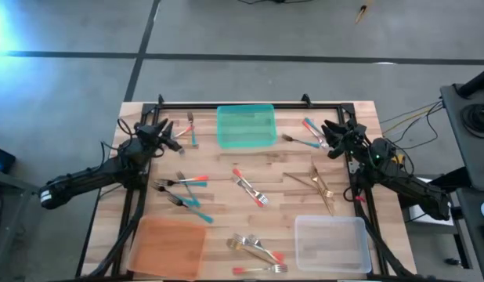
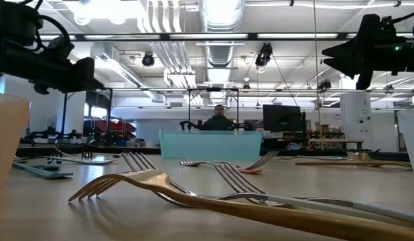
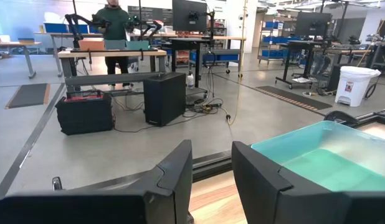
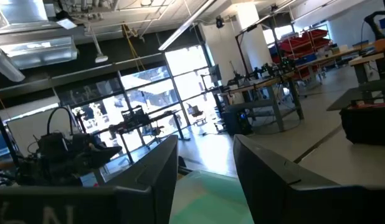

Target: Sort silverware by color (type)

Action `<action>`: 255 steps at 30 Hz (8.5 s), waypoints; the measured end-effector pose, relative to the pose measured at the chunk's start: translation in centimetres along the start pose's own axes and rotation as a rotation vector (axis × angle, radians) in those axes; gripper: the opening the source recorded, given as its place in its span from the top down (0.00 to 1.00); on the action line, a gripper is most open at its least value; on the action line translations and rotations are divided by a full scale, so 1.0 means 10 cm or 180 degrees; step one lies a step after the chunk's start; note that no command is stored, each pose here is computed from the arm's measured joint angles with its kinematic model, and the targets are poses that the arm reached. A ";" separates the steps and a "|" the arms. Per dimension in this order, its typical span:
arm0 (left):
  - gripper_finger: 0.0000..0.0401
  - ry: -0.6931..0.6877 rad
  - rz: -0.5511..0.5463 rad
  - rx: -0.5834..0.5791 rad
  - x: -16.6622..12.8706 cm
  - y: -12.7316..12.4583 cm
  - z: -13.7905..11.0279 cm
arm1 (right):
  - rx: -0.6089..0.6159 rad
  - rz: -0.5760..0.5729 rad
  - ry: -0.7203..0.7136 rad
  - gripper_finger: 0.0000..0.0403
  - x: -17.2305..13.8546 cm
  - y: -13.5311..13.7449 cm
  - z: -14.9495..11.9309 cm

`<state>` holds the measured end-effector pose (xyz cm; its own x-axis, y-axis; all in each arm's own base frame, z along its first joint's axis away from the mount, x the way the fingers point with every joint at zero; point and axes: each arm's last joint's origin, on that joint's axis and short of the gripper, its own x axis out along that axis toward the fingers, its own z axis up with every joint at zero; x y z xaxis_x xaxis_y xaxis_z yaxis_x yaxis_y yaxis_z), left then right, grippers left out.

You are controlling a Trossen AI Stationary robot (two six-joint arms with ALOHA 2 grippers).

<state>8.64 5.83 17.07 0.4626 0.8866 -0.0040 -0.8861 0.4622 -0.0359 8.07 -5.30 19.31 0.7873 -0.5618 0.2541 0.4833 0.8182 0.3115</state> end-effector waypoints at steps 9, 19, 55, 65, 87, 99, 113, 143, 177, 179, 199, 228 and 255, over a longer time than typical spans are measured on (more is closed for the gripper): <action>0.76 0.0001 0.0001 0.0002 0.00 0.00 0.00 | 0.0000 0.0000 0.0000 0.64 0.00 0.00 0.00; 0.76 0.0001 0.0001 0.0002 0.00 0.00 0.00 | 0.0000 0.0000 -0.0001 0.64 0.00 0.00 0.00; 0.76 0.0001 0.0001 0.0002 0.00 0.00 0.00 | 0.0000 0.0001 0.0000 0.64 0.00 0.00 0.00; 0.76 0.0000 0.0001 0.0001 0.00 0.00 0.00 | 0.0000 -0.0001 0.0000 0.64 0.00 0.00 0.00; 0.76 0.0001 0.0001 0.0001 0.00 0.00 0.00 | 0.0000 0.0000 0.0000 0.64 0.00 0.00 0.00; 0.76 0.0001 0.0001 0.0000 0.00 0.00 0.00 | 0.0007 0.0037 -0.0115 0.64 0.00 0.01 0.04; 0.76 0.0000 0.0001 0.0001 0.00 0.00 0.00 | 0.0257 0.0050 -0.0204 0.64 0.00 0.02 0.06; 0.76 -0.0001 0.0002 0.0001 0.00 0.00 0.00 | -0.0063 -0.2510 0.3328 0.64 0.62 -0.04 0.27; 0.76 0.0009 0.0002 0.0008 0.00 0.00 0.00 | 0.0118 -0.2395 0.5599 0.64 1.51 -1.00 -0.35; 0.76 0.0009 0.0002 0.0008 0.00 0.00 0.00 | 0.0078 -0.2442 0.5629 0.64 1.53 -1.03 -0.37; 0.76 0.0009 0.0003 0.0008 0.00 0.00 0.00 | -0.0108 -0.2676 0.5923 0.72 1.62 -1.20 -0.63; 0.76 0.0009 0.0000 0.0007 0.00 0.00 0.00 | -0.0310 -0.2402 0.5056 0.97 1.99 -0.91 -0.04; 0.76 0.0009 0.0001 0.0007 0.00 0.00 0.00 | -0.1504 -0.0063 0.3198 0.95 2.88 0.39 -0.66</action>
<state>8.65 5.83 17.03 0.4623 0.8867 -0.0068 -0.8863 0.4619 -0.0336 35.11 -17.48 21.78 0.6267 -0.3956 -0.6714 0.4281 0.8947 -0.1275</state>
